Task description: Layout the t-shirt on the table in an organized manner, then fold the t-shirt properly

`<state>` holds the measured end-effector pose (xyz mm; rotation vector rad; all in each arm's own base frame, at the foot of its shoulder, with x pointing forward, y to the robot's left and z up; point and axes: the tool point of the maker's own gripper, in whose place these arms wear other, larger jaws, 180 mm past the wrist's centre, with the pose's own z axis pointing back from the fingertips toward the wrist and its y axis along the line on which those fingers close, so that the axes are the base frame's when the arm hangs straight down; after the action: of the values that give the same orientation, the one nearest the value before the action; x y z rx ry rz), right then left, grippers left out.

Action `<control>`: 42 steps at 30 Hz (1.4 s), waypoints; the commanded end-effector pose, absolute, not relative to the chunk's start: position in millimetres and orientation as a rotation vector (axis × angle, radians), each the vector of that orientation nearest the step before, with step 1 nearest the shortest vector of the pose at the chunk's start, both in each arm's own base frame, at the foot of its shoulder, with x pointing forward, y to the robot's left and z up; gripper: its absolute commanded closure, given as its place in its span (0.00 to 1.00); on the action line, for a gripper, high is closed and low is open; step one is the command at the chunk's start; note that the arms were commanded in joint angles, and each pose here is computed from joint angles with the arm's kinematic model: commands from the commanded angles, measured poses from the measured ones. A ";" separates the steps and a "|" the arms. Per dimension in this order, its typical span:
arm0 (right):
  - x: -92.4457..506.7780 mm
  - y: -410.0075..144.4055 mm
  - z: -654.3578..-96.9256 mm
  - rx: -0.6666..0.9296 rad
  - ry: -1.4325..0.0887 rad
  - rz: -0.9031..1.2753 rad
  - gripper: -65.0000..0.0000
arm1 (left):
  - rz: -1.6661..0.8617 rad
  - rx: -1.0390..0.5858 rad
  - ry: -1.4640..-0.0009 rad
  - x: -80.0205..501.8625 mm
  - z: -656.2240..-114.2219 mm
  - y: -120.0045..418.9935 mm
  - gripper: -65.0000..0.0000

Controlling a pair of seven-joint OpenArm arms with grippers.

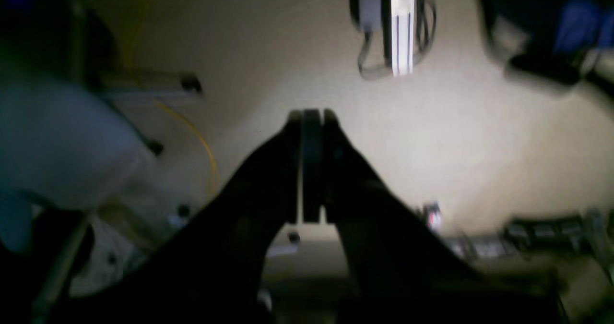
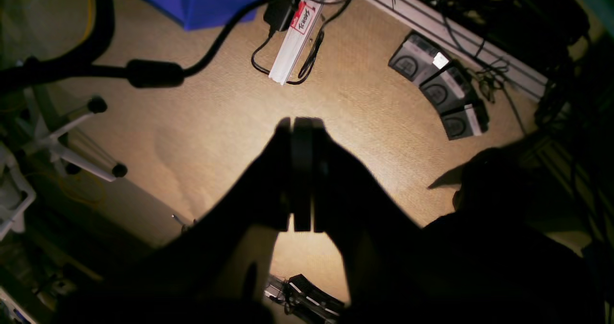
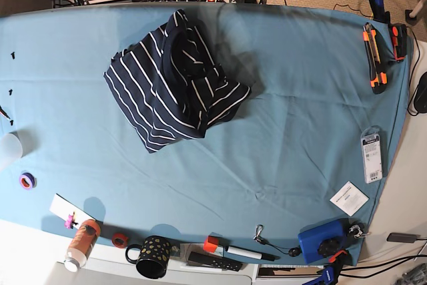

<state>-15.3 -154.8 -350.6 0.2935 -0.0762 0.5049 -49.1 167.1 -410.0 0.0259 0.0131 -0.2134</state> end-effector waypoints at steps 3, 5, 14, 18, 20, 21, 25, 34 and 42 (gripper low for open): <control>-40.1 -165.7 -368.6 0.326 0.015 0.484 1.00 | -0.194 0.004 0.080 -73.4 -422.8 168.3 1.00; -62.0 -178.6 -385.6 0.340 0.109 0.445 1.00 | -0.187 0.001 0.117 -84.5 -434.4 170.7 1.00; -104.6 -208.1 -457.9 0.380 0.341 0.288 1.00 | -0.126 -0.012 0.113 -86.1 -500.6 179.7 1.00; -103.3 -213.6 -492.0 0.378 0.373 0.266 1.00 | -0.085 -0.025 0.051 -76.7 -534.2 180.1 1.00; -99.3 -211.4 -509.7 0.383 0.371 0.272 1.00 | -0.064 -0.030 0.011 -73.4 -550.7 181.7 1.00; -96.8 -209.2 -518.9 0.385 0.366 0.273 1.00 | -0.053 -0.032 -0.010 -71.9 -558.7 182.3 1.00; -86.7 -199.1 -552.6 0.400 0.352 0.293 1.00 | -0.005 -0.035 -0.043 -75.9 -589.3 185.6 1.00; -23.7 -192.0 -609.9 0.332 0.130 0.494 1.00 | 0.043 -0.063 -0.002 -67.4 -636.3 167.6 1.00; 12.3 -211.4 -629.8 0.121 -0.023 0.639 1.00 | 0.021 -0.102 -0.068 -27.2 -640.7 138.0 1.00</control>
<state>10.0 -206.1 -631.3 0.1252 -0.0156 0.6378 -22.2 136.8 -641.3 -0.1038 -0.0734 0.0192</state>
